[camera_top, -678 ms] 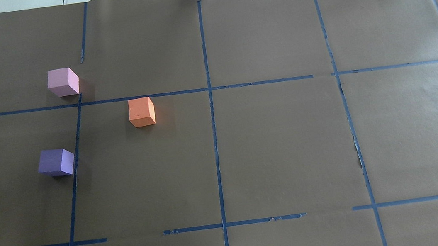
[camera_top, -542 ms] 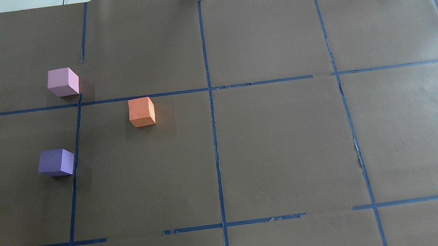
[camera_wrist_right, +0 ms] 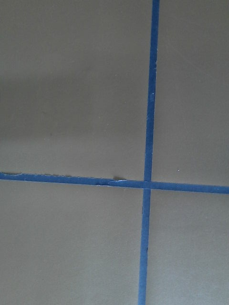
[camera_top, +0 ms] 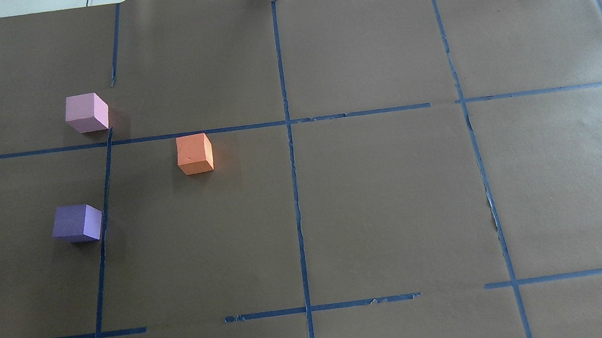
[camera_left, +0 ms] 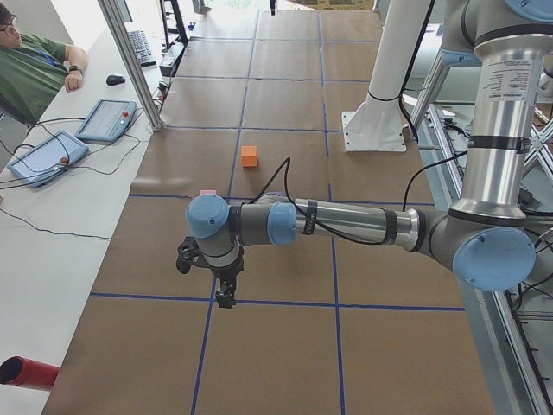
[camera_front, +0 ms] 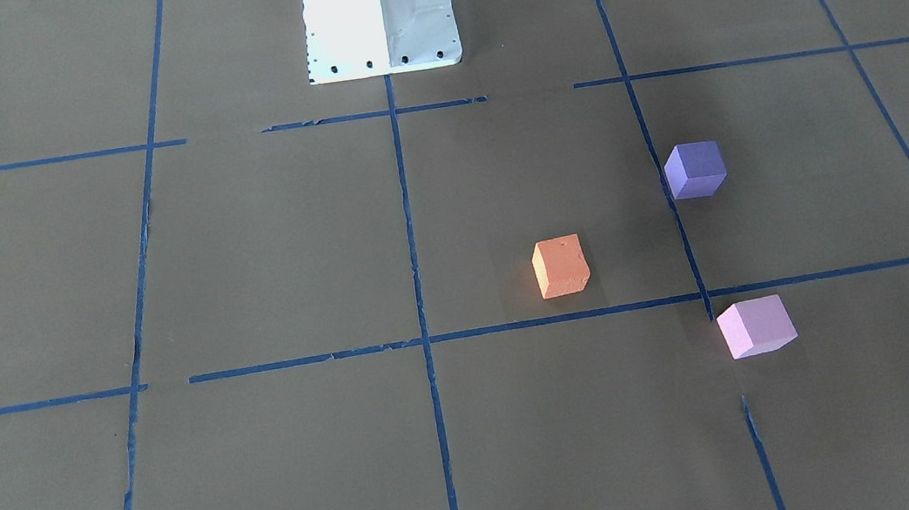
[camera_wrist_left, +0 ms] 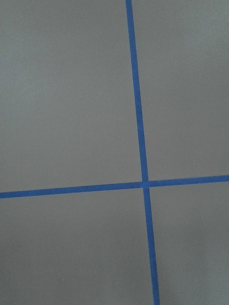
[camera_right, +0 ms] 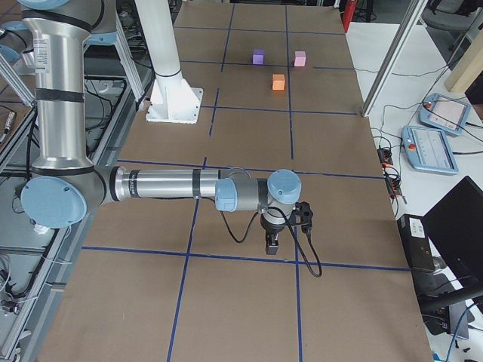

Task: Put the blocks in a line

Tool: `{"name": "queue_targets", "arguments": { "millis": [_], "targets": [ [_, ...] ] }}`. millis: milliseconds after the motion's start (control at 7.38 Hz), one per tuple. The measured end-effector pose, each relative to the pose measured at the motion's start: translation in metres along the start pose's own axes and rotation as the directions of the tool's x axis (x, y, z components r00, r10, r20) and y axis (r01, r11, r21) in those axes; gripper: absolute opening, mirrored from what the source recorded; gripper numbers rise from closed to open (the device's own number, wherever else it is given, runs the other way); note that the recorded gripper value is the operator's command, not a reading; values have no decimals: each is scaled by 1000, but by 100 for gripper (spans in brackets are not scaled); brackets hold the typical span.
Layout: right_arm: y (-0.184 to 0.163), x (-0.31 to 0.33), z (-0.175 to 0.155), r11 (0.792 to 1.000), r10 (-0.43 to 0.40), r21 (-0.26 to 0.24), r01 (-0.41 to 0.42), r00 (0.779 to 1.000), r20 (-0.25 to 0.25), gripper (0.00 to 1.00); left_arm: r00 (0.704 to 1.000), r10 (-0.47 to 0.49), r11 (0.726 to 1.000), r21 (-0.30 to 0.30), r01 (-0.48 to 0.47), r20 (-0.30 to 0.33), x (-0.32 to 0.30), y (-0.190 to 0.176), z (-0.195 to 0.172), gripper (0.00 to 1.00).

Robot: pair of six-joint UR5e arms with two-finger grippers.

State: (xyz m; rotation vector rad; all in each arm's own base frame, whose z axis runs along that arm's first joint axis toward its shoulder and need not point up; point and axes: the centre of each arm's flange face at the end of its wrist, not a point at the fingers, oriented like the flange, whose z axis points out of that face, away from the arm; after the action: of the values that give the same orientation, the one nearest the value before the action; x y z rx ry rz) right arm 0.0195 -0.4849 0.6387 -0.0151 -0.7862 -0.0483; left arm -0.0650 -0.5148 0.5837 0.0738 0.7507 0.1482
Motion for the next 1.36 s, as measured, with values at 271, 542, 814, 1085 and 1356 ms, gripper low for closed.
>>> {"name": "queue_targets", "arguments": {
  "millis": [271,542,814,1085,1356],
  "targets": [
    [0,0,0,1000,1,0,-1,1000,1,100,999,45,997,64,-45,0,67,-24,-30,100],
    [0,0,0,1000,1,0,-1,1000,1,100,996,70,993,94,-65,-59,154,-49,-48,100],
    [0,0,0,1000,0,0,0,1000,0,100,989,66,994,101,-53,-129,246,-73,-66,100],
    [0,0,0,1000,1,0,-1,1000,0,100,985,18,997,81,-4,-173,324,-88,-69,100],
    [0,0,0,1000,0,1,0,1000,1,100,988,-30,997,69,40,-150,402,-95,-54,100]
  ]
}}
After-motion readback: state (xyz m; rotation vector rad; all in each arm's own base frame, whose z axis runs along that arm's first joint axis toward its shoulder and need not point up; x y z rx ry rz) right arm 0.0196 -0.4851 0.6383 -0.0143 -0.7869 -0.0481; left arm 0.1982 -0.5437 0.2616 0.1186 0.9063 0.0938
